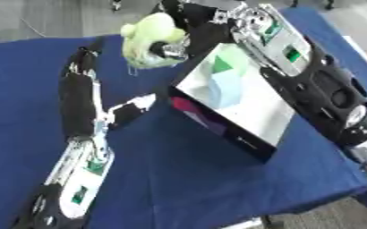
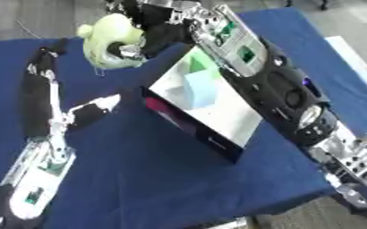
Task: Pick up the objects with one hand, pass them to the other hand, and then place them into the box on the other side of the table.
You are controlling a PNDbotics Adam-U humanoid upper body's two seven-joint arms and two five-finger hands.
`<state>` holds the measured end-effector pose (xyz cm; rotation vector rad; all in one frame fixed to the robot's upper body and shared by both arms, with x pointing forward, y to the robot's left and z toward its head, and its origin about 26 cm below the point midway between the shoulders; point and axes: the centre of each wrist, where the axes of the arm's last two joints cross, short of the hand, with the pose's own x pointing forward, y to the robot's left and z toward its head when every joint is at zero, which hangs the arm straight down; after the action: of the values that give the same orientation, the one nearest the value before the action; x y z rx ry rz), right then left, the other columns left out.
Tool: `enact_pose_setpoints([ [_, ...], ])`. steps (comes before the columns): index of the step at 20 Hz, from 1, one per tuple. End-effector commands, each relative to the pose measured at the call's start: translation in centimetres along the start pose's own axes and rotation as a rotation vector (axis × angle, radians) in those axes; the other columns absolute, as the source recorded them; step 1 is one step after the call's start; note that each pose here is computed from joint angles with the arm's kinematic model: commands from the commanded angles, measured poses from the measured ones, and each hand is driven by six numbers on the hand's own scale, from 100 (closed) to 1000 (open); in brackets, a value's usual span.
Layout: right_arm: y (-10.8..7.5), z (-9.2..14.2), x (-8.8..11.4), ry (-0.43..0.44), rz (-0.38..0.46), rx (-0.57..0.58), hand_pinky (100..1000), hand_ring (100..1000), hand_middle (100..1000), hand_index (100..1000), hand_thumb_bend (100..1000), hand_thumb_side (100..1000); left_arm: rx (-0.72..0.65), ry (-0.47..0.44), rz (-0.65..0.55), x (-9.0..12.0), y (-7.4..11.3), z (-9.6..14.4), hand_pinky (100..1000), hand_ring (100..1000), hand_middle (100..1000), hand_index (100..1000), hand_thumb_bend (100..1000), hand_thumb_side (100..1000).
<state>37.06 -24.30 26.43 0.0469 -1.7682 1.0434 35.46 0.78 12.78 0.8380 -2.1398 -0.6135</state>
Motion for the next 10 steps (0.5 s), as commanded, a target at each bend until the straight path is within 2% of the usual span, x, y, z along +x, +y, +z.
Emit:
enact_pose_setpoints([
  [1,-1.8,1.2,0.4,0.012,0.026,-0.064,959,779,426,596,221,100,0.023,0.005,-0.005,-0.3,0.7,-0.5,819,814,684,865,890,354],
  [10,-3.1,3.3,-2.1,0.114,0.028,-0.173,956,778,430,596,235,100,0.025,0.066,-0.04,-2.4,1.2,-0.1,821,816,687,866,882,359],
])
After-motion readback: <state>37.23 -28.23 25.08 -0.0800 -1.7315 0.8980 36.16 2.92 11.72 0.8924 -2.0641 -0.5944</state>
